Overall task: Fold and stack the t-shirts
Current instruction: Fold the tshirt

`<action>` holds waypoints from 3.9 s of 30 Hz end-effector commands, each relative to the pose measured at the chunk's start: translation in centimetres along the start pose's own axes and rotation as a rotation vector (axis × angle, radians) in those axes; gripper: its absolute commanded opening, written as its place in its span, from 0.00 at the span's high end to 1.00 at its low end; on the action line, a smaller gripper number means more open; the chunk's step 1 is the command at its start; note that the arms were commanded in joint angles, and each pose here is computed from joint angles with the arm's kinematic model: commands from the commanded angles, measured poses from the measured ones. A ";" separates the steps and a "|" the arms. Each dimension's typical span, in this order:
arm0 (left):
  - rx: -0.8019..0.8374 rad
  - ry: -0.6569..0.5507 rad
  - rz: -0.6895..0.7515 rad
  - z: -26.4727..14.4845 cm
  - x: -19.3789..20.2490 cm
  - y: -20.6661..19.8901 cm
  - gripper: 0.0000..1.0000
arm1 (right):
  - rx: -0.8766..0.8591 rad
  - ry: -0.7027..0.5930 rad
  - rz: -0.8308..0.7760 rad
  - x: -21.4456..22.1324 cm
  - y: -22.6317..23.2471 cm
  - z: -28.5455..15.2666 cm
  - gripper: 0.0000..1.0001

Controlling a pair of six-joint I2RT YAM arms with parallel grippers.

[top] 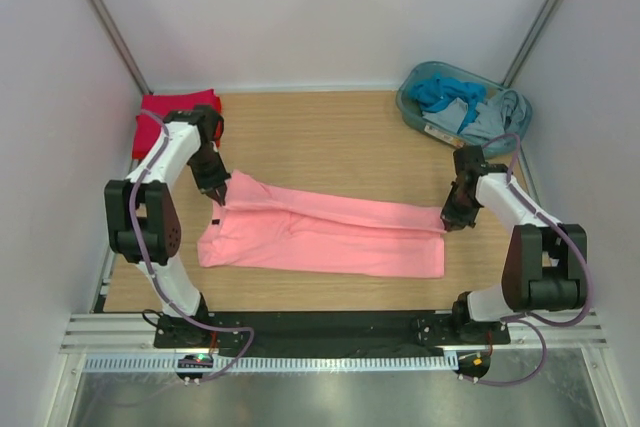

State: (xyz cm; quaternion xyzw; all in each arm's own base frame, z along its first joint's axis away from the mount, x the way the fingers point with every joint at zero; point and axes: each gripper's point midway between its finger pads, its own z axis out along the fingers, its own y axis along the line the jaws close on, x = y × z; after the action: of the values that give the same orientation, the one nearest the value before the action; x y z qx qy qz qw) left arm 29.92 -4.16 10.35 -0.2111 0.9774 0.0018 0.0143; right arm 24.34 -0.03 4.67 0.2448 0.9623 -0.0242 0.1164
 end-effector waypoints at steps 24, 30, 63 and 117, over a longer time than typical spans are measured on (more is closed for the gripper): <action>0.520 -0.051 0.001 -0.8 -4.9 -11.3 0.62 | -0.216 0.010 0.096 -4.2 6.6 -0.4 0.60; 0.556 0.072 -0.034 4.0 -5.0 -13.6 0.64 | -0.163 -0.003 0.082 -4.6 5.8 3.7 0.62; 0.358 -0.144 0.001 -1.5 -9.2 -10.8 0.57 | -0.210 0.032 0.091 -5.9 7.6 -0.2 0.63; 0.498 0.018 0.361 0.9 7.5 -13.9 0.62 | -0.322 -0.080 0.080 -7.1 8.3 -6.7 0.63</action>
State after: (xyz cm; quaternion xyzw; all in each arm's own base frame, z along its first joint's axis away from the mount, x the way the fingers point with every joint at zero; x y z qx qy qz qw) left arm 32.22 -18.49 8.96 -0.0157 0.9702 -0.2250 0.0889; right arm 32.27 4.21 12.49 0.2563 0.9426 0.1123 0.1824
